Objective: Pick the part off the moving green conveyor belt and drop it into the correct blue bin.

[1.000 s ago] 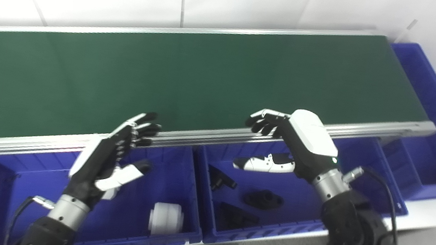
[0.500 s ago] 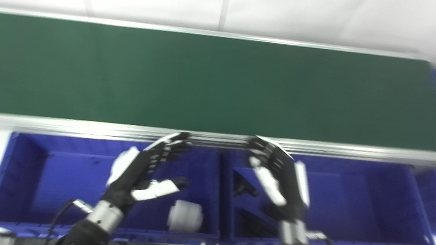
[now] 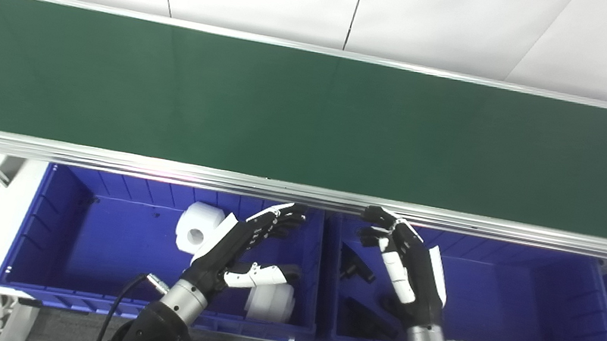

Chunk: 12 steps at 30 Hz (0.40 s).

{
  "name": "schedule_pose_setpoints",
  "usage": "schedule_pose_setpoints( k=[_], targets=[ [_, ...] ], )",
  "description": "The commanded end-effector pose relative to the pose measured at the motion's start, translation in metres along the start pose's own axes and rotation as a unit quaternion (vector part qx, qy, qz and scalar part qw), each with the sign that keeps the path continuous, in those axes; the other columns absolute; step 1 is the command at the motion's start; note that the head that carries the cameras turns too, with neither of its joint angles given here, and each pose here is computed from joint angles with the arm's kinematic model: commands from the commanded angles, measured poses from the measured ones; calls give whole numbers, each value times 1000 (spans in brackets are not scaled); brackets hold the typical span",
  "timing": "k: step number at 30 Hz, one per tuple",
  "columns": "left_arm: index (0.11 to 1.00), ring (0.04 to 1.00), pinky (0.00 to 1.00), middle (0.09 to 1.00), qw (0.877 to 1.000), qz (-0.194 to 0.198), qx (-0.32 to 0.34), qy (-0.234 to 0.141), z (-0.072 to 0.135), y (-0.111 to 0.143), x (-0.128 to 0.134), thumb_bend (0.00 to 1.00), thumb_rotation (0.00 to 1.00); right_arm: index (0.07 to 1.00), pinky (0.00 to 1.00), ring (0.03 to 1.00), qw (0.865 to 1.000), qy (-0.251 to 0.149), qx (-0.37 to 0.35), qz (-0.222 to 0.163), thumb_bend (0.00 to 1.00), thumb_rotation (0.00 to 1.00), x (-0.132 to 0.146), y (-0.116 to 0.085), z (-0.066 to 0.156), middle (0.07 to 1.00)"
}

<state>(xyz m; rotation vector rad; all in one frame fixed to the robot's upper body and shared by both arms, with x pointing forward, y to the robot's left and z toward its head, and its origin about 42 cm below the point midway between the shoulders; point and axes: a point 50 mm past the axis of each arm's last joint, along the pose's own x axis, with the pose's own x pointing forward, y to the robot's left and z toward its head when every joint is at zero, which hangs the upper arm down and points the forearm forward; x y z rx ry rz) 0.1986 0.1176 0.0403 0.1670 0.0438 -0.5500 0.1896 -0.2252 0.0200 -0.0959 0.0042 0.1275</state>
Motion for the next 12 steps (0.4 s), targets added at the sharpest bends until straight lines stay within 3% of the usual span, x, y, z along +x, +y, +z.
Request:
schedule_pose_setpoints(
  k=[1,12],
  targets=[
    [844,846,824,843,999,4,8,-40,11,0,9,681,620,752,638,684,999,-36,3,13,691,898,4,1,7,757],
    [839,836,801,840,999,6,6,-44,-1,-6,9,672,613,808,729,778,997,-9,-19,69,746,969,2,-2,-8,811]
  ],
)
